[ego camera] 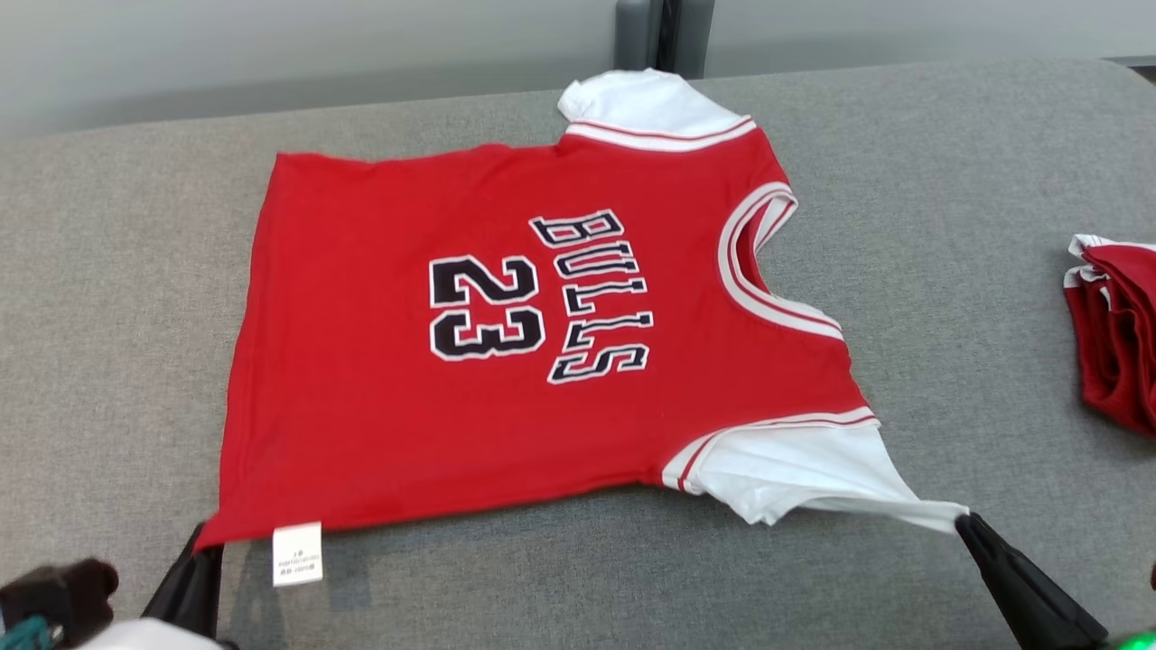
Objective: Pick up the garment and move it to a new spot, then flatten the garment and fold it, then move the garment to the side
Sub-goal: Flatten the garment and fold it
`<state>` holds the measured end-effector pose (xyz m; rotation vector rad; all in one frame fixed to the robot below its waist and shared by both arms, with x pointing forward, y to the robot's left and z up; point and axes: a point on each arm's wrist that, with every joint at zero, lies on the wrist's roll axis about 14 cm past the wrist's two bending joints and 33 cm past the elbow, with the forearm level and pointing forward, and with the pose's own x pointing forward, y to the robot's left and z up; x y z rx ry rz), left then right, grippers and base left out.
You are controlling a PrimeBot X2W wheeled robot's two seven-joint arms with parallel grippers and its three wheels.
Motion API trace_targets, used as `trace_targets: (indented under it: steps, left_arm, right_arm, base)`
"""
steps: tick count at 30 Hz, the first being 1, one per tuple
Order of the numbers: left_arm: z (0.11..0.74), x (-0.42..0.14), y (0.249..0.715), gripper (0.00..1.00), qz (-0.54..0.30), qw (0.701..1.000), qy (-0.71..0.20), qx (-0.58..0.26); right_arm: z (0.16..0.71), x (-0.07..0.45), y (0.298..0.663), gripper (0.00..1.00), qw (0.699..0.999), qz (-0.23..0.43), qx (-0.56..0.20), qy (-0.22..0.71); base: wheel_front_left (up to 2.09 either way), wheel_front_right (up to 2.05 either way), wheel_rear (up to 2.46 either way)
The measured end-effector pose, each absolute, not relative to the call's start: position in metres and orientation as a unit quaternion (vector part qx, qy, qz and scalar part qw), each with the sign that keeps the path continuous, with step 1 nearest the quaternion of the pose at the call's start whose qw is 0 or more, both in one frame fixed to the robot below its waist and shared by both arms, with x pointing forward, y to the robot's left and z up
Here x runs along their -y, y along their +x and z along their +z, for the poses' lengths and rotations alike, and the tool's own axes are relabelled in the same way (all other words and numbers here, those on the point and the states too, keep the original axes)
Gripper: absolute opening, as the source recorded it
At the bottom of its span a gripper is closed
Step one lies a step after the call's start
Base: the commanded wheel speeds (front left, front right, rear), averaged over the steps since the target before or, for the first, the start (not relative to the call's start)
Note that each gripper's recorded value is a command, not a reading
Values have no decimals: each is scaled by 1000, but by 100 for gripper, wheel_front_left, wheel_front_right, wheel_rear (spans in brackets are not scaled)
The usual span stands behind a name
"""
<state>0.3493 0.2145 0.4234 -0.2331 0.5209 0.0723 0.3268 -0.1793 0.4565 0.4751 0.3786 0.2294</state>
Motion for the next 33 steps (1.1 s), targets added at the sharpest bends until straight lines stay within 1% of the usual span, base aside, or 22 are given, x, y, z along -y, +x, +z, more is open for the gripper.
trace_targets:
  steps: [7, 15, 18, 19, 22, 24, 29, 33]
  left_arm:
    - [433, -222, 322, 0, 56, 953, -113, -274]
    - [436, -219, 324, 0, 39, 950, -105, -291]
    - [436, -216, 335, 0, 24, 951, -95, -294]
    - [435, -213, 344, 0, 11, 950, -90, -298]
    - [430, -213, 359, 0, -3, 948, -78, -307]
    - [425, -215, 368, 0, -8, 946, -69, -315]
    - [410, -212, 391, 0, -22, 941, -70, -331]
    - [393, -214, 402, 0, -18, 935, -74, -346]
  right_arm:
    - [469, 183, 307, 0, 947, 95, -208, 226]
    - [480, 184, 317, 0, 951, 98, -207, 207]
    - [487, 181, 335, 0, 955, 114, -194, 194]
    - [491, 178, 350, 0, 957, 129, -186, 180]
    - [491, 169, 374, 0, 956, 160, -184, 163]
    - [487, 165, 389, 0, 954, 178, -192, 145]
    - [474, 147, 426, 0, 943, 222, -205, 142]
    - [466, 144, 457, 0, 944, 235, -196, 125]
  base:
    - [0, 0, 0]
    - [0, 0, 0]
    - [0, 0, 0]
    - [0, 0, 0]
    - [0, 0, 0]
    - [0, 0, 0]
    - [0, 0, 0]
    - [0, 0, 0]
